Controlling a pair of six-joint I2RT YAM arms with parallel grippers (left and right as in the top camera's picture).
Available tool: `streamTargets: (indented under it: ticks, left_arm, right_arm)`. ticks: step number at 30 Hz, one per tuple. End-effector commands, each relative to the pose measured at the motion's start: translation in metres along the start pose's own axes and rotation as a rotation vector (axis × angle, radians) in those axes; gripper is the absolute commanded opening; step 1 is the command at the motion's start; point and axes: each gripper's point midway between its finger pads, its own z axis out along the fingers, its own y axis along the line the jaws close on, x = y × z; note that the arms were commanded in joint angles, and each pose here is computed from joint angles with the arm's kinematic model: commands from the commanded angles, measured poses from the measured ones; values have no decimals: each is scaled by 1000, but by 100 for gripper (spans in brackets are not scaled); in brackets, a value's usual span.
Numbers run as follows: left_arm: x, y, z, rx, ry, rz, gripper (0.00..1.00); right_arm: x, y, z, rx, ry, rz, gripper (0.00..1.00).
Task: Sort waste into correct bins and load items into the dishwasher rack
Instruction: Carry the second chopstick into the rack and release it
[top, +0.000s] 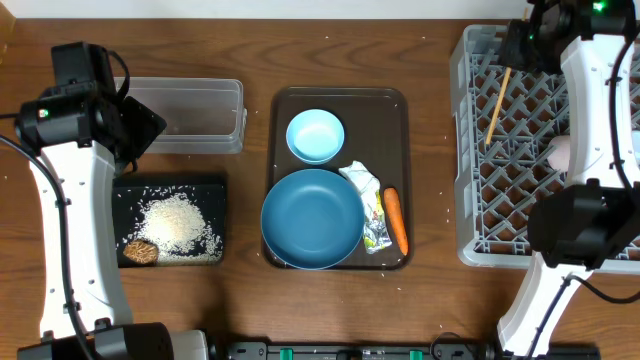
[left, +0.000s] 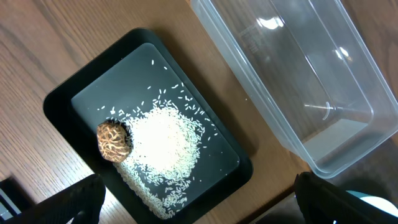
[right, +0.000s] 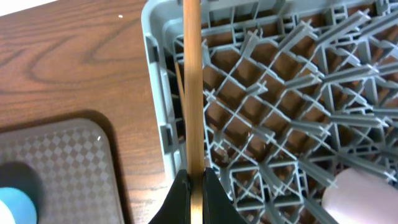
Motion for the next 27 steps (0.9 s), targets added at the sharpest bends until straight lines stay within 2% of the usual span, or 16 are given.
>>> streamTargets:
  ticks: [1,10,13,18,20,27]
  left_arm:
    - [-4,1,-8,9,-24,-23,98]
    - [-4,1,-8,9,-24,-23,98]
    - [-4,1,-8,9,-24,-23,98]
    - [-4,1,-8,8,-24,-22,98]
    - [-4,1,-8,9,-24,-23,98]
    - [-4,1,-8,9,-24,-23,98]
  right_arm:
    - [4,-1,24,6,34,-22,1]
    - [12,-1,65,5,88,-96,1]
    - [15,1,71,2,98,-106,15]
    - [13,7,71,-4,86,-114,51]
    - [14,9,71,-5,90,-118,58]
    - [26,20,53,-8,125,-101,58]
